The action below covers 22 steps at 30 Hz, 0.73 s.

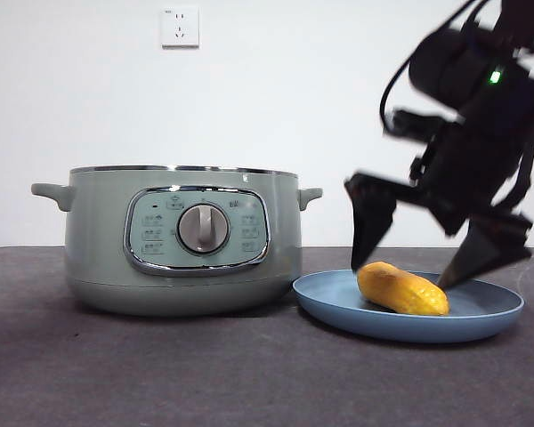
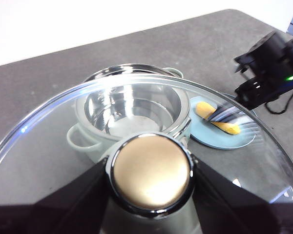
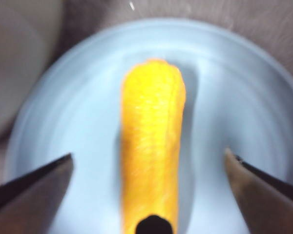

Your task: Take the corn out from the steamer,put the corn on the plate,close the lid

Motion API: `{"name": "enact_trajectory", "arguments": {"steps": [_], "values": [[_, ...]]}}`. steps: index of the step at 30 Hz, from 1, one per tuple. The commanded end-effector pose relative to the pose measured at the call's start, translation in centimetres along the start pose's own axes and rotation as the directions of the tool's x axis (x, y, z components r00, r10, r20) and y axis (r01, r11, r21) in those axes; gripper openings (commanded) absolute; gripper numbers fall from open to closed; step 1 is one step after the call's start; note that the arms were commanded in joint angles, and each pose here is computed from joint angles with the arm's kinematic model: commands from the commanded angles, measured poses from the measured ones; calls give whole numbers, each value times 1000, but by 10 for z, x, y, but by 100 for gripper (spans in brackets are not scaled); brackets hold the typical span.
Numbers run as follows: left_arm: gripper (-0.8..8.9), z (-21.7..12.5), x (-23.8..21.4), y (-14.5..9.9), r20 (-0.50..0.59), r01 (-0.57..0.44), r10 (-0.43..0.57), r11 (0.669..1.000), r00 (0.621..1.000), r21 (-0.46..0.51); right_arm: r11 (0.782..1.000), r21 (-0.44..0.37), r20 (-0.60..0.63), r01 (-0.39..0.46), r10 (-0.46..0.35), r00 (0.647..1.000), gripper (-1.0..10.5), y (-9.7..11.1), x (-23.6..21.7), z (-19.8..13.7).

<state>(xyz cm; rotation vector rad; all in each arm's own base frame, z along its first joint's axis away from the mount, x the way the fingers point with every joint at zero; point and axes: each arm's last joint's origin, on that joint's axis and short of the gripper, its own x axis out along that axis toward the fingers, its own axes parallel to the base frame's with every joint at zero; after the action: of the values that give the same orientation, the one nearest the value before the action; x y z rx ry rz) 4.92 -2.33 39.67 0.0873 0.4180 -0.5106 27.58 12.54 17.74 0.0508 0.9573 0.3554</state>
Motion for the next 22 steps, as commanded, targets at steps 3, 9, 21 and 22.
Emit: {"name": "enact_trajectory", "arguments": {"steps": [3,9,21,22], "values": [[-9,23,20,2,91,58,-59,998,994,13,1000,-15,52,-12,13,999,536,4,-40,2],[-9,43,65,9,84,66,-69,997,994,35,999,-32,118,-27,30,993,536,7,-104,-6],[-9,60,176,25,38,72,-74,996,997,51,997,-52,284,-60,72,956,536,7,-199,-43],[-9,60,185,27,36,73,-75,996,997,50,997,-52,287,-61,73,955,536,6,-203,-47]]}}
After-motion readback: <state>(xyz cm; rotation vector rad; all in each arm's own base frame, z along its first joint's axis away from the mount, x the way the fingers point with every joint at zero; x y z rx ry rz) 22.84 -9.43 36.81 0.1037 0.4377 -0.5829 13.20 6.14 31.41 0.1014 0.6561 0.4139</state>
